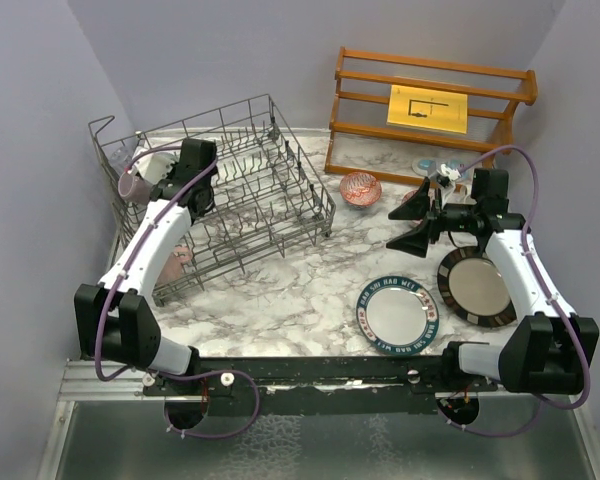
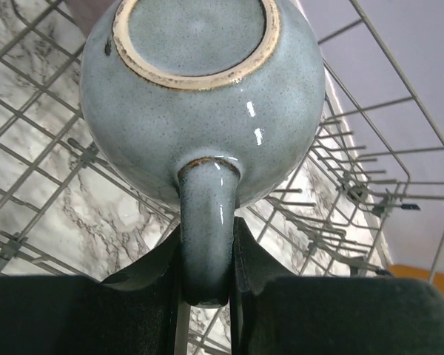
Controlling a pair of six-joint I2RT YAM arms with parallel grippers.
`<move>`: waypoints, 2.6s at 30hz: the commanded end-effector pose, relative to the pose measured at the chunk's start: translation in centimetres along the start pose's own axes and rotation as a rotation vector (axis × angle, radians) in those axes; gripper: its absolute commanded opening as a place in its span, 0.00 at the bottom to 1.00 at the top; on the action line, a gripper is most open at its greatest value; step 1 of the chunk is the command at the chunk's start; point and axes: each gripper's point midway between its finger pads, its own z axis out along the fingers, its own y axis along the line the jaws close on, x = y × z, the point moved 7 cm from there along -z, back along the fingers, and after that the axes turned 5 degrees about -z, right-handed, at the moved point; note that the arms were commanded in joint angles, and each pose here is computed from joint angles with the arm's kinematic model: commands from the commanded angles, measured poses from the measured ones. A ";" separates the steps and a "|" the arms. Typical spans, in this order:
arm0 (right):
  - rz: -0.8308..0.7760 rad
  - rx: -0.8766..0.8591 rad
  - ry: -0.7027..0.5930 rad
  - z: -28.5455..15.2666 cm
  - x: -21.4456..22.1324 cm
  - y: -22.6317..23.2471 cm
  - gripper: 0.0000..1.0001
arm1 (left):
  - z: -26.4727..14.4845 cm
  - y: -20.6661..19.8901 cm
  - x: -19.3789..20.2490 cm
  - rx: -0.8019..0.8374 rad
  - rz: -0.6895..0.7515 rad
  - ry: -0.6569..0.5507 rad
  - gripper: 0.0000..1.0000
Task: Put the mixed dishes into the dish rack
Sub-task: Turn the cup upside down in the dish rack.
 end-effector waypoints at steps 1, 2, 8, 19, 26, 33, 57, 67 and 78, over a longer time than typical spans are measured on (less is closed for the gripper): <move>-0.006 0.024 0.015 0.0 0.3 -0.5 0.98 | 1.2 1.1 -2.7 -0.091 -0.149 -0.133 0.00; -0.005 0.026 0.017 0.0 0.4 -0.5 0.98 | 1.5 1.5 -2.7 -0.112 -0.147 -0.136 0.00; 0.001 0.034 0.025 0.1 0.6 -0.8 0.98 | 2.6 3.2 -3.0 -0.193 -0.145 -0.175 0.00; 0.005 0.038 0.031 0.1 0.8 -1.1 0.98 | 3.6 6.1 -2.7 -0.321 -0.136 -0.218 0.00; 0.003 0.036 0.030 0.1 0.8 -1.1 0.98 | 3.7 7.5 -2.7 -0.365 -0.129 -0.239 0.00; 0.000 0.035 0.029 0.1 0.7 -1.0 0.98 | 4.7 8.7 -2.8 -0.408 -0.127 -0.252 0.00; -0.007 0.039 0.033 0.1 0.7 -1.1 0.98 | 6.6 8.9 -2.5 -0.460 -0.144 -0.220 0.47; -0.010 0.034 0.032 0.1 0.7 -1.1 0.98 | 5.0 8.0 -3.3 -0.442 -0.151 -0.176 0.63; -0.028 0.024 0.033 0.0 0.7 -0.9 0.98 | 2.3 7.8 -3.7 -0.394 -0.145 -0.075 0.75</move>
